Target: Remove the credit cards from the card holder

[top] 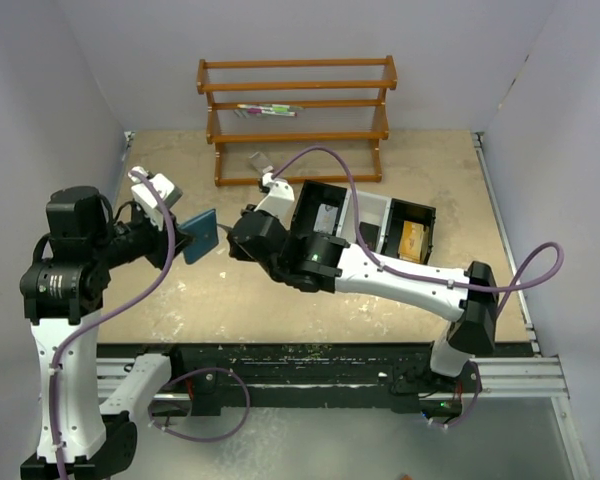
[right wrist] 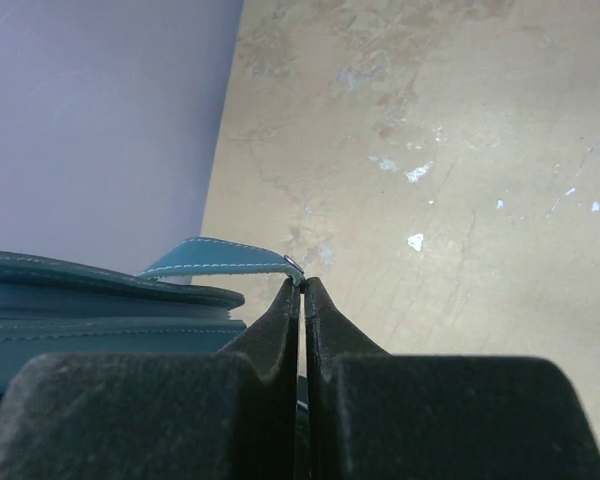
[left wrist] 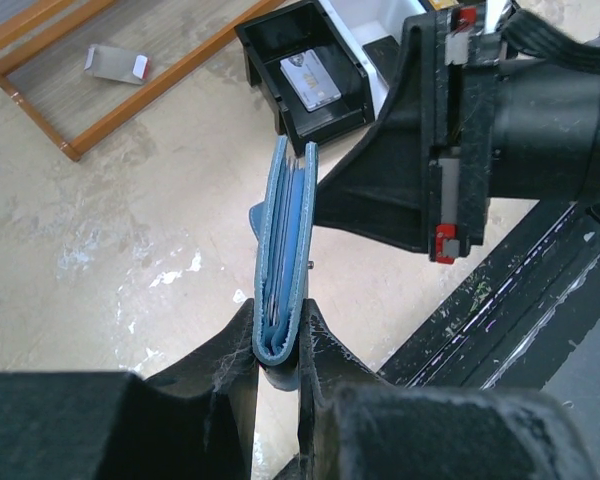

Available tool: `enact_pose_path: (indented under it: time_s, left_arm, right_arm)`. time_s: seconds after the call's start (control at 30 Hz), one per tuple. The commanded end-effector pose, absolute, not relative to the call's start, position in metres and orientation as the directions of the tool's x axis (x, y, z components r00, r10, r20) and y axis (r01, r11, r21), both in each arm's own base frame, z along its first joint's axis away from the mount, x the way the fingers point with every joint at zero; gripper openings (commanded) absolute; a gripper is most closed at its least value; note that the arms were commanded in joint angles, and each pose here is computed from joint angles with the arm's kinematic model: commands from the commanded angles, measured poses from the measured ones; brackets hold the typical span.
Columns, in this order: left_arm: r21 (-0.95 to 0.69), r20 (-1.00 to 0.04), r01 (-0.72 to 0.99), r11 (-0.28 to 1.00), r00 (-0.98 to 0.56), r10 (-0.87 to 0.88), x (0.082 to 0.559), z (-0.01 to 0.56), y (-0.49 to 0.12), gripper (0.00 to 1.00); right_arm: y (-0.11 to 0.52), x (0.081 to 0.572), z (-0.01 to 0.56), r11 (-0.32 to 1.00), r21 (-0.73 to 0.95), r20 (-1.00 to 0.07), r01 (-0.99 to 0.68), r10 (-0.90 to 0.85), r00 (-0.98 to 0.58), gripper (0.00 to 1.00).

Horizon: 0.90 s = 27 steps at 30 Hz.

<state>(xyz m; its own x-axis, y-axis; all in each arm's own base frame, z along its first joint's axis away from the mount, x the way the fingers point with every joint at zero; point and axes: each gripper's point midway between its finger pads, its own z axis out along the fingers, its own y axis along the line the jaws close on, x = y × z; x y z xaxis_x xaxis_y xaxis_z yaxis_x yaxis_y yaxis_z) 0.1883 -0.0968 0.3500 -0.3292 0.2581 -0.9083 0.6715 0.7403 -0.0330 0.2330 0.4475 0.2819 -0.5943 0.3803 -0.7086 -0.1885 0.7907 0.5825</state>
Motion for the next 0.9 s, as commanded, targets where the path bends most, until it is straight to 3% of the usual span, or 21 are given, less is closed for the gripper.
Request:
enact_pose_path:
  time_s: [0.0, 0.2, 0.23, 0.37, 0.43, 0.63, 0.87]
  left_arm:
    - [0.046, -0.935, 0.698, 0.715, -0.221, 0.276, 0.187, 0.373, -0.1, 0.0]
    - [-0.001, -0.942, 0.722, 0.692, -0.233, 0.241, 0.182, 0.381, -0.108, 0.0]
    - [-0.017, -0.945, 0.734, 0.679, -0.234, 0.23, 0.18, 0.385, -0.112, 0.0]
    - [-0.092, -0.951, 0.784, 0.614, -0.253, 0.18, 0.168, 0.4, -0.126, 0.0]
    - [-0.136, -0.953, 0.807, 0.574, -0.265, 0.147, 0.161, 0.41, -0.134, 0.0]
    - [-0.24, -0.953, 0.84, 0.487, -0.3, 0.047, 0.15, 0.44, -0.15, 0.0]
    - [-0.36, -0.927, 0.86, 0.361, -0.374, -0.033, 0.139, 0.464, -0.164, 0.0]
  right_arm:
    - [0.408, 0.237, 0.307, 0.819, 0.547, -0.758, -0.173, 0.396, -0.518, 0.0]
    - [0.392, 0.225, 0.316, 0.793, 0.533, -0.792, -0.293, 0.347, -0.502, 0.02]
    - [0.391, 0.222, 0.318, 0.78, 0.534, -0.797, -0.326, 0.337, -0.501, 0.1]
    - [0.384, 0.207, 0.321, 0.723, 0.537, -0.802, -0.434, 0.279, -0.528, 0.57]
    - [0.383, 0.192, 0.33, 0.66, 0.558, -0.8, -0.503, 0.267, -0.538, 0.67]
    - [0.371, 0.148, 0.365, 0.385, 0.568, -0.821, -0.728, 0.338, -0.461, 0.78]
    - [0.393, 0.126, 0.419, 0.191, 0.464, -0.85, -0.865, 0.372, -0.373, 0.78]
